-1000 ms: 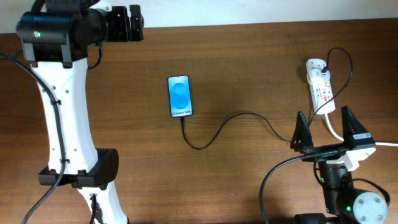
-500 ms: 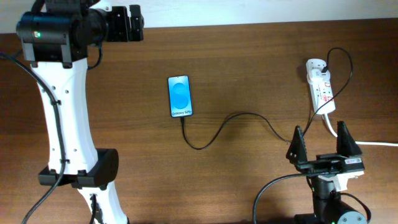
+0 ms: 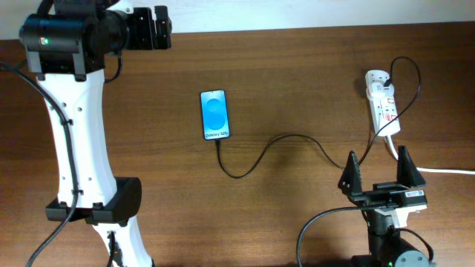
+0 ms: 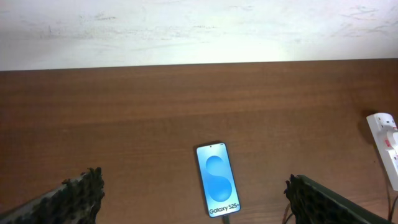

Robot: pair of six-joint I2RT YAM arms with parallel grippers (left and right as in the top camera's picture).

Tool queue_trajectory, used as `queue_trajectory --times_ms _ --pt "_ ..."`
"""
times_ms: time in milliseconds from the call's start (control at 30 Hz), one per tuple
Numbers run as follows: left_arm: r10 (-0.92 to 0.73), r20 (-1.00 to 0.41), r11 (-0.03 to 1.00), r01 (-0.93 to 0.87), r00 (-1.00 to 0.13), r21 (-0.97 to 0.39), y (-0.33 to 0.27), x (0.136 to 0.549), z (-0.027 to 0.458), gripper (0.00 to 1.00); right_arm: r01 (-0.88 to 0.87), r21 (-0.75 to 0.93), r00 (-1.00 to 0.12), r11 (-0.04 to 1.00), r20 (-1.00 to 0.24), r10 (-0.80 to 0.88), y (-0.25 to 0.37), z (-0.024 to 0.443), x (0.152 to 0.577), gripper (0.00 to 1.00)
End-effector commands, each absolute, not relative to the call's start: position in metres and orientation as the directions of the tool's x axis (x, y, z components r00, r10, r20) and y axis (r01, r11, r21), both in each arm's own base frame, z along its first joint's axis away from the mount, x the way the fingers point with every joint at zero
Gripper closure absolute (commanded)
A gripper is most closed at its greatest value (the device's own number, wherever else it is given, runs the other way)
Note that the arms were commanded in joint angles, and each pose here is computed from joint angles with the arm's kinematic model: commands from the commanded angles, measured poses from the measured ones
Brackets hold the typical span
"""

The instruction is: Plug charger to phone and switch on socket

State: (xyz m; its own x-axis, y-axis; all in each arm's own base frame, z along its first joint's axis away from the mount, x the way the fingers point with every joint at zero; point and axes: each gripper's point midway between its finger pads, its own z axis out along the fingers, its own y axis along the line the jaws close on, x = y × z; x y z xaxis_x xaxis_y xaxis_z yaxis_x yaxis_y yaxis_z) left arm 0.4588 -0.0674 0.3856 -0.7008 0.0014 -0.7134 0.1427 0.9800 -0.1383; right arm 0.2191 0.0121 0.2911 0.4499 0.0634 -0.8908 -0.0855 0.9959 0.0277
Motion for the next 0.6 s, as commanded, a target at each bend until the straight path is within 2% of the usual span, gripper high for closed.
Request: queue_trajectory --times_ms 0,100,167,233,567 --pt "0.011 -0.733 0.98 0.151 -0.68 -0.125 -0.066 0.454 0.396 0.01 -0.093 0.038 0.36 0.995 -0.931 0.069 0.014 0.265 0.229 0.02" --pt "0.011 -0.733 0.981 0.151 -0.68 -0.125 -0.066 0.454 0.396 0.01 -0.086 0.048 0.213 0.995 -0.975 0.065 0.015 0.228 0.24 0.02" --pt "0.011 -0.733 0.98 0.151 -0.68 -0.125 -0.066 0.454 0.396 0.01 -0.082 0.058 0.025 0.995 -0.998 0.061 0.016 0.182 0.246 0.02" --pt "0.011 -0.733 0.98 0.151 -0.68 -0.125 -0.066 0.454 0.396 0.01 -0.096 0.065 -0.078 0.993 -0.995 0.057 0.019 0.157 0.245 0.02" --pt "0.011 -0.733 0.98 0.151 -0.68 -0.125 -0.066 0.454 0.396 0.01 -0.096 0.065 -0.077 0.993 -0.995 0.057 0.019 0.158 0.245 0.02"
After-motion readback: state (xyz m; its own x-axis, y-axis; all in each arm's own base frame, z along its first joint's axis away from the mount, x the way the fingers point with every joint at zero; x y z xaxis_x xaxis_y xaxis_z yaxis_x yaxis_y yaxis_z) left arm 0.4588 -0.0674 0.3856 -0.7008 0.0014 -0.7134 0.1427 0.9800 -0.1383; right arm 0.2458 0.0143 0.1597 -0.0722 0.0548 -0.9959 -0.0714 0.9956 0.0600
